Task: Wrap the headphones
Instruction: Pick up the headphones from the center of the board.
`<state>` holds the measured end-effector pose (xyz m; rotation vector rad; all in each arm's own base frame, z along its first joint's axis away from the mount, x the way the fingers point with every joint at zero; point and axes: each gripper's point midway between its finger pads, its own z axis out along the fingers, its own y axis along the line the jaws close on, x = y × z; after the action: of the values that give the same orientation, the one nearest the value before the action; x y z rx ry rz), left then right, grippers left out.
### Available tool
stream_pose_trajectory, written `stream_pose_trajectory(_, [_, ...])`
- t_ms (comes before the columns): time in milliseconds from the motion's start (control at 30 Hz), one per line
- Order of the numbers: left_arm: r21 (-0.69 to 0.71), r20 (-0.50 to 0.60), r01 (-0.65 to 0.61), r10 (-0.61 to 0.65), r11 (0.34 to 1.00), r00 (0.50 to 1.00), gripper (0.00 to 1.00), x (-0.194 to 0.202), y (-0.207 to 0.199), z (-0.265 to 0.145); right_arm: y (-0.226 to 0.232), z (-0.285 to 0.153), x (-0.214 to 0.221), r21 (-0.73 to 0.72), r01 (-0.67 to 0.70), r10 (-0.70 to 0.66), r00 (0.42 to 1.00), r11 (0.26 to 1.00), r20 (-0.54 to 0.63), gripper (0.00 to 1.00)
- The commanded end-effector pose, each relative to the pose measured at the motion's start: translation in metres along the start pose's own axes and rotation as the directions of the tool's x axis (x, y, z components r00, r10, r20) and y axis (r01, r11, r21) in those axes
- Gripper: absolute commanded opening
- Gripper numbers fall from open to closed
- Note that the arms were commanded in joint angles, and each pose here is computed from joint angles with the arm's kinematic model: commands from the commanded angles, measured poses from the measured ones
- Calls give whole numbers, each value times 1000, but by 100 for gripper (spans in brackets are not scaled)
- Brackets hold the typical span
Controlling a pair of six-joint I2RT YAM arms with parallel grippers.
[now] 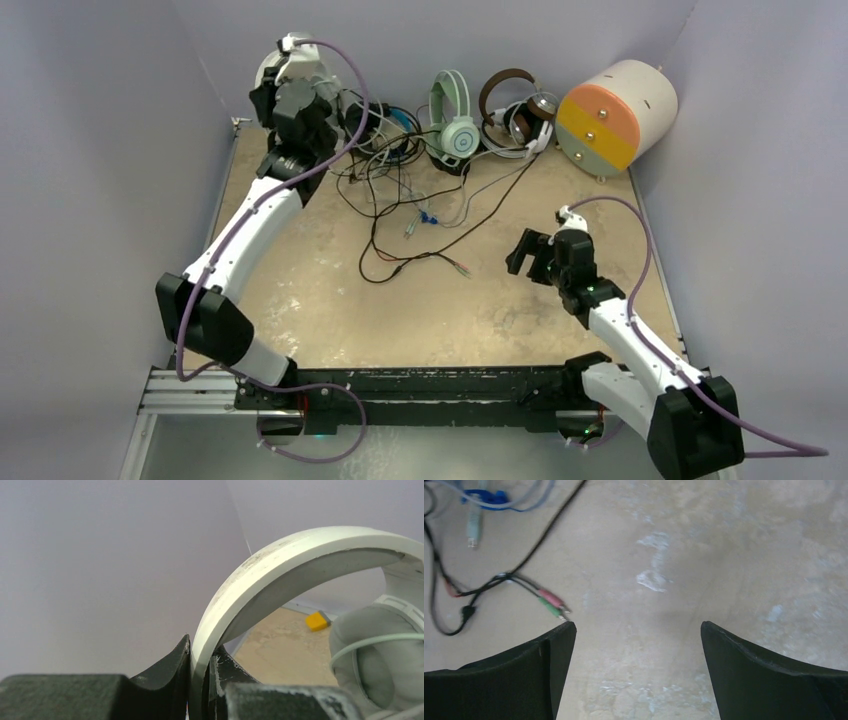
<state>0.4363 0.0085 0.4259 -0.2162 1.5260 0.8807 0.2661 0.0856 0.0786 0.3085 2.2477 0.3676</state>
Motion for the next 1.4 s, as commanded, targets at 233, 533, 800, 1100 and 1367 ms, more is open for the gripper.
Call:
stream_pose_trajectory(233, [391,-281,659,-599,643,750,0,16,-38,-92,182,-52,-96,-619,276,-215,961,735,173,83])
stream_pose_trajectory(533, [434,-373,696,-589,572,717,0,50,-59,-113,266,-61,-133,-714,445,-322,893,541,314,64])
stream_pose_trajectory(800, [457,-388,702,-588,546,710,0,50,-63,-118,295,-59,-96,-777,477,-405,859,410,314,71])
stream_pose_trajectory(1100, [459,-387,703,-589,544,709,0,49,-64,-118,304,-49,-63,-827,431,-433,863,360,261,75])
stream_pose_trajectory(1367, [453,-377,711,-608,537,699,0,51,-64,-117,301,-45,-46,-841,401,-435,871,364,228,48])
